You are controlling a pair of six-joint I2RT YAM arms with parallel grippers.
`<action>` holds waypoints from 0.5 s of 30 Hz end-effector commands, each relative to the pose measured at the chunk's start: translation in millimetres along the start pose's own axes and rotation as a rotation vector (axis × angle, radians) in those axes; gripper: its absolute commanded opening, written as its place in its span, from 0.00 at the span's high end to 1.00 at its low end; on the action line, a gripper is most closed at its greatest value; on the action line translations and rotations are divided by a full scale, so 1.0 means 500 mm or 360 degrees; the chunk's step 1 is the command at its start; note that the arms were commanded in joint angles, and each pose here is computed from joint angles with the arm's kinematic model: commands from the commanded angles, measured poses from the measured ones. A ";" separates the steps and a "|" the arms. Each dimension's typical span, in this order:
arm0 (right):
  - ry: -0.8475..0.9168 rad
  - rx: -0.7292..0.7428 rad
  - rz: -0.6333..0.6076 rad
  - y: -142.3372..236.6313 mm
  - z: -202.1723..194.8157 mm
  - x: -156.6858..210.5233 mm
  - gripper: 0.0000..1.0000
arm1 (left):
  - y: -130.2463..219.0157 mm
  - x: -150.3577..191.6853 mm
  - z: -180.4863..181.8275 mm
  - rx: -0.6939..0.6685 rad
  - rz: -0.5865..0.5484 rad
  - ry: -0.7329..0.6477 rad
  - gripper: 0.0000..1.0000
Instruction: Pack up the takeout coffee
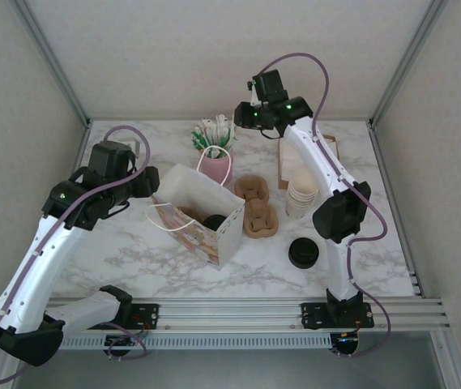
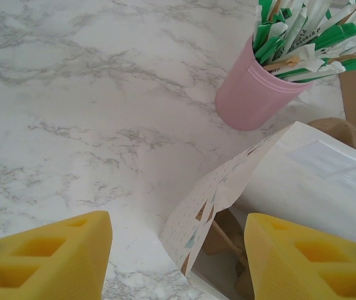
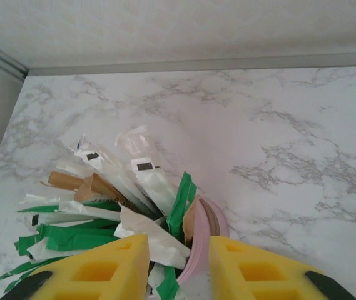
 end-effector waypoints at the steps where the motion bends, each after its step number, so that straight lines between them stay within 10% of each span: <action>1: -0.0011 -0.0071 -0.0029 -0.022 0.007 -0.004 0.68 | -0.001 -0.001 -0.004 0.0015 0.0000 0.0005 0.42; 15: 0.0051 -0.0131 -0.0031 -0.075 0.018 -0.002 0.67 | -0.007 0.000 -0.005 0.0005 0.0014 0.0007 0.43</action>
Point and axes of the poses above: each hand's point on the last joint's axis, 136 mm out from that joint toward the fingers, its own y axis back along the fingers, its own z axis along the line the jaws close on, x = y × z, the point moved 9 cm from there along y, back along the fingers, and after that the axes turned 12 degrees about y, right-handed, at the moved point
